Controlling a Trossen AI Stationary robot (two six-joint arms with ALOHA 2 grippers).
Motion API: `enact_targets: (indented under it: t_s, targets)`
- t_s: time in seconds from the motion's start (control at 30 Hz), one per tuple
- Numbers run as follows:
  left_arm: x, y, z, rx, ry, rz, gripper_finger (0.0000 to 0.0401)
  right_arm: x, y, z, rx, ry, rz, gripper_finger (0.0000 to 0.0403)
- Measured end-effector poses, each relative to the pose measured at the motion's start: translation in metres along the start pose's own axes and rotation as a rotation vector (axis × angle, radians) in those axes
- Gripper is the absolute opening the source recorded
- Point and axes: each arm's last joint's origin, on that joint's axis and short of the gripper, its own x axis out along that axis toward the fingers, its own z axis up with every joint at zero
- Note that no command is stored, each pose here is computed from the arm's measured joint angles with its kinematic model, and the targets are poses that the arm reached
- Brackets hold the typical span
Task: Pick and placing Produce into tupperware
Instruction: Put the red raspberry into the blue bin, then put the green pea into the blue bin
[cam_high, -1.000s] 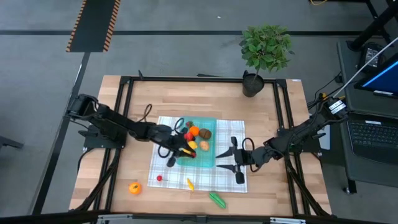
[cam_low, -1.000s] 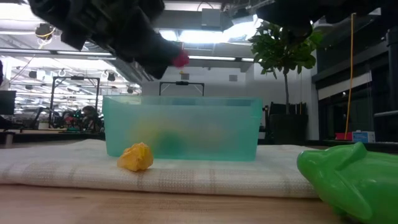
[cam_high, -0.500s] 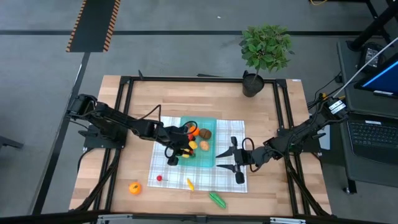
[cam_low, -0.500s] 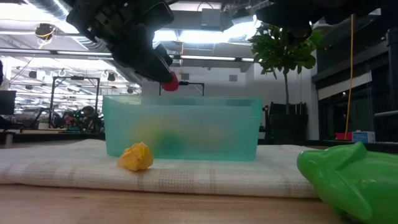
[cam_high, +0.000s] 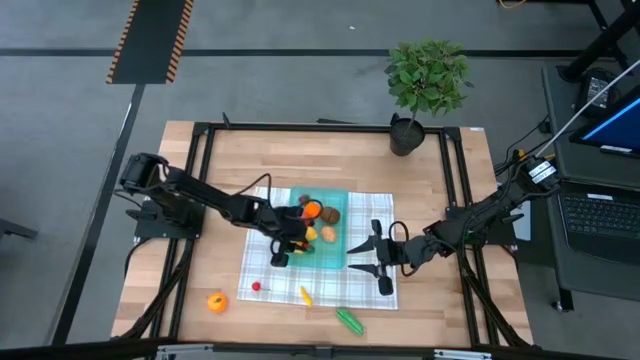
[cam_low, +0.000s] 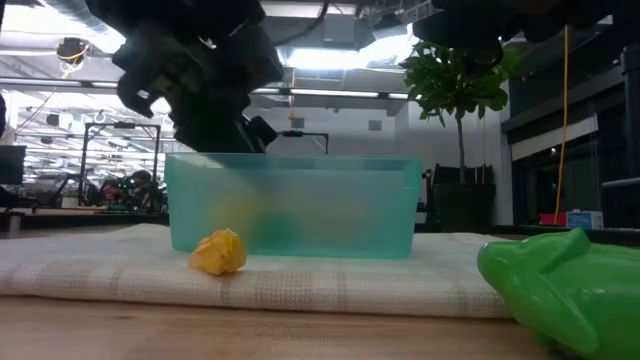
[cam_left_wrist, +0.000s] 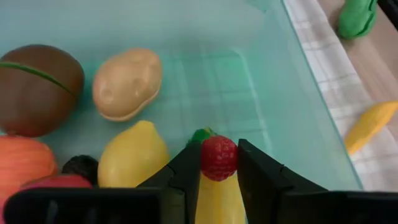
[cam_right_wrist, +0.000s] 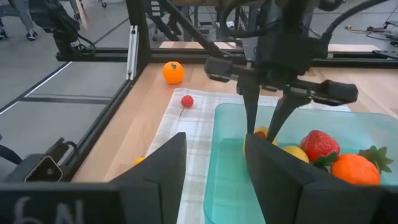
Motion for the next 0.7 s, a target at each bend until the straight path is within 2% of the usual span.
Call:
enact_targets:
  t_s: [0.33,0.53,0.7]
  targets:
    - [0.000,-0.003,0.007,-0.003,-0.058,0.020,0.0139,0.000,0.000,-0.001,0.001,0.004,0.002,0.0166]
    - [-0.001,-0.007,0.012,0.042,-0.066,0.018,0.0169,0.000,0.000,-0.001,-0.001,0.010,0.001,0.0166]
    - [-0.017,-0.012,0.020,0.022,-0.086,-0.049,0.0178,0.000,0.000,-0.002,0.033,0.018,-0.001,0.0166]
